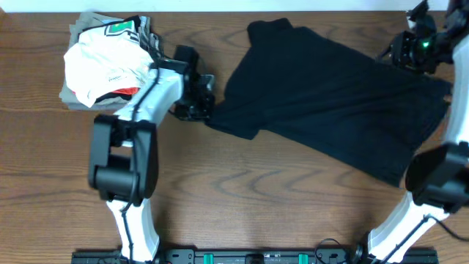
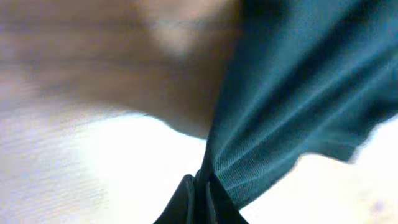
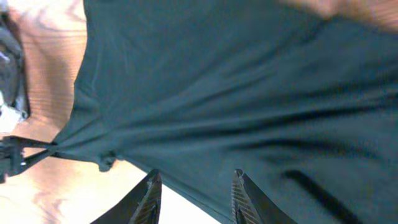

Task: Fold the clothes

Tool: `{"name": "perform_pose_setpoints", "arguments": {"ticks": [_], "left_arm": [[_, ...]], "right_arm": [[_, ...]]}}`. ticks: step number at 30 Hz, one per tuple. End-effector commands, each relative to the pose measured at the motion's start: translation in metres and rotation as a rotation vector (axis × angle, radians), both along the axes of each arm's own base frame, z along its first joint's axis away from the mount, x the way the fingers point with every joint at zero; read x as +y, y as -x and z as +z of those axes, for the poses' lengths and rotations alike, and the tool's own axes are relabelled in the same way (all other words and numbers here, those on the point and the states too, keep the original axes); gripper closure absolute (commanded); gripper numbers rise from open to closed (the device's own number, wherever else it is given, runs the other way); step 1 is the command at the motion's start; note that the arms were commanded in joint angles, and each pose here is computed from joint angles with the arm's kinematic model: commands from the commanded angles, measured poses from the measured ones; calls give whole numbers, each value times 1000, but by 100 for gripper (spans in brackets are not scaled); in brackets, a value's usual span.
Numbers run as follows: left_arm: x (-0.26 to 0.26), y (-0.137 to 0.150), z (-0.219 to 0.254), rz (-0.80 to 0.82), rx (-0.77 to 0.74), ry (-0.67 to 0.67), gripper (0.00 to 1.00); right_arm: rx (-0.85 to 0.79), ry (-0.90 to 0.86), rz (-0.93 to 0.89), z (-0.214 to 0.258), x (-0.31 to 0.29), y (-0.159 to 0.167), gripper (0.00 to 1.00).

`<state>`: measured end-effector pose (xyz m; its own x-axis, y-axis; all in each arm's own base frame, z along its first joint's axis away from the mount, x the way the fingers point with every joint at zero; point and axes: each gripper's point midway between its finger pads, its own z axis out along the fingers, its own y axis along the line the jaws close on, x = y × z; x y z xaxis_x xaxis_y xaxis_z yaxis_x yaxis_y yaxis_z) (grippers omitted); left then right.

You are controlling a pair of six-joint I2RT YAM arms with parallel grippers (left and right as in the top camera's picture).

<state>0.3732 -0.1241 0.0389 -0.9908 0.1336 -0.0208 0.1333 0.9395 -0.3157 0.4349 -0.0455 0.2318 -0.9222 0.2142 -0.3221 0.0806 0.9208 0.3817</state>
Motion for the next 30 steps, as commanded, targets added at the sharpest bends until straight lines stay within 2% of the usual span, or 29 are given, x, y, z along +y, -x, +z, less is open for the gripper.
{"name": "perform_pose_setpoints", "arguments": {"ticks": [1, 9, 12, 13, 16, 24, 30], "left_arm": [[20, 1, 27, 55, -31, -23, 94], [28, -6, 37, 79, -69, -17, 94], [27, -9, 38, 78, -85, -14, 94], [27, -11, 38, 78, -91, -13, 94], [27, -12, 38, 78, -98, -12, 94], [26, -16, 39, 78, -114, -10, 94], [26, -16, 39, 78, -113, -10, 94]], "right_arm": [[-63, 78, 7, 35, 6, 15, 63], [48, 221, -60, 50, 14, 65, 54], [131, 245, -56, 42, 21, 84, 36], [157, 246, -44, 39, 24, 89, 33], [227, 240, -32, 26, 30, 100, 33], [351, 220, -215, -36, 26, 119, 41], [371, 225, -300, -91, 25, 161, 43]]}}
